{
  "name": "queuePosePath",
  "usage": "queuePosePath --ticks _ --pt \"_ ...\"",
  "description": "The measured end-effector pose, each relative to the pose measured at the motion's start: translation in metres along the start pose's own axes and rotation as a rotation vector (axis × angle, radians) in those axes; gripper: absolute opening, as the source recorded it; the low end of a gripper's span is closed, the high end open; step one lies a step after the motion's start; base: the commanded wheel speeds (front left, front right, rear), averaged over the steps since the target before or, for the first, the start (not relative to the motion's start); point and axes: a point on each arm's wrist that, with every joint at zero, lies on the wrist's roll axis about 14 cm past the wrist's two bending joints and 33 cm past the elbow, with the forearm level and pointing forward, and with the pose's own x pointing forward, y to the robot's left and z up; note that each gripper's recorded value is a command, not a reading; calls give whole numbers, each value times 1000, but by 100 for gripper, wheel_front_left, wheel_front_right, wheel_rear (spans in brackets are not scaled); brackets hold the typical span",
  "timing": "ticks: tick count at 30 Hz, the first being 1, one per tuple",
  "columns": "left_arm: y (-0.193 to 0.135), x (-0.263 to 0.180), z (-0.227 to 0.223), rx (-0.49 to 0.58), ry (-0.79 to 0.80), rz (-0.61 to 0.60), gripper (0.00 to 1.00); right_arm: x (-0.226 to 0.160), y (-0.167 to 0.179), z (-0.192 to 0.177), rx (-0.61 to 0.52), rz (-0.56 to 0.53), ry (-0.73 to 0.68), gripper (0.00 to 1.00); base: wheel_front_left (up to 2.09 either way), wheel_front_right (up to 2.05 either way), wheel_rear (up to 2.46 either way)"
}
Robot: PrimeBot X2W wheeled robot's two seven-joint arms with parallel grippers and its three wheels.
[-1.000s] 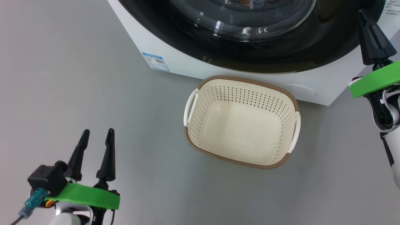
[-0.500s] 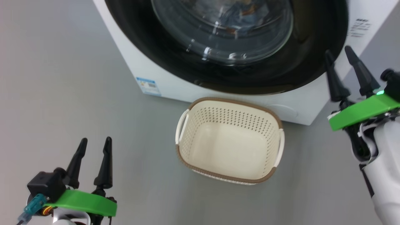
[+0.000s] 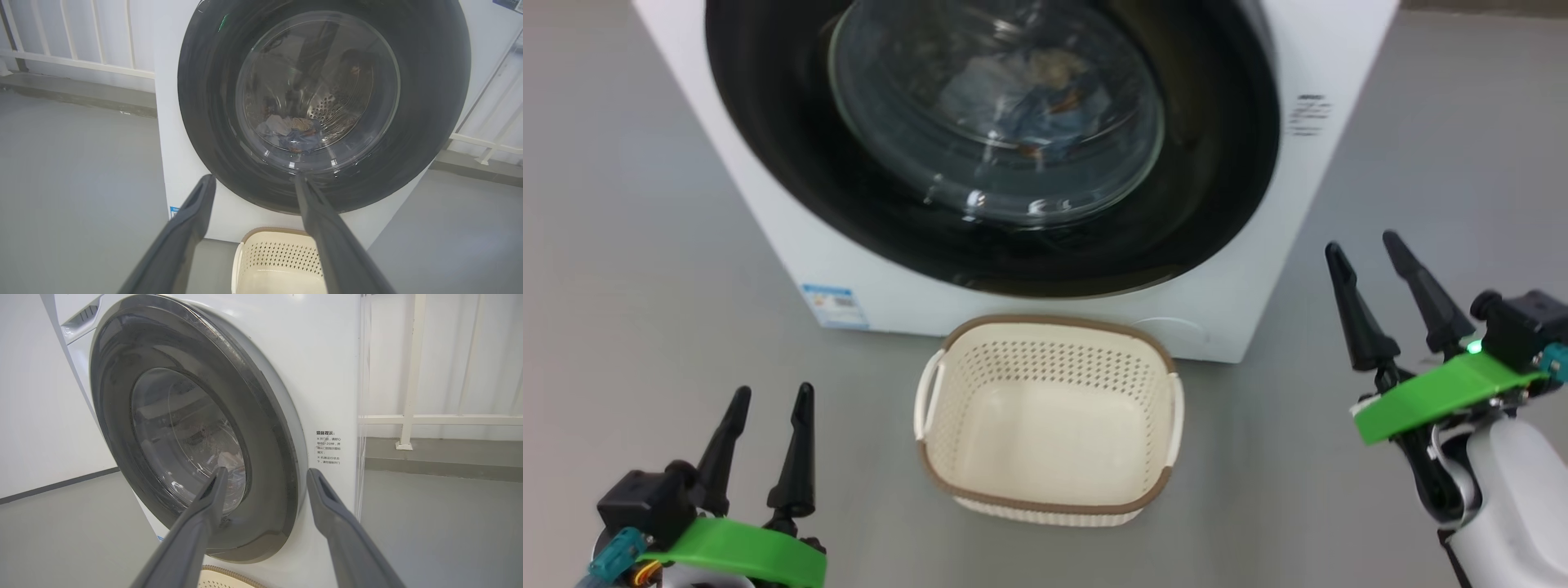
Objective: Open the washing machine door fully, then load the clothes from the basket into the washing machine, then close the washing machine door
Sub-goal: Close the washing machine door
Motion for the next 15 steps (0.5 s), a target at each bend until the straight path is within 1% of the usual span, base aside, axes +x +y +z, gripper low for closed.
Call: queuePosePath --ticks 7,15 --pt "-23 6 -1 -14 -3 -69 100 -42 -19 13 -12 -85 -23 100 0 0 0" --pt "-46 9 -2 -21 -4 -137 100 -84 -36 20 -13 -177 -35 100 0 0 0"
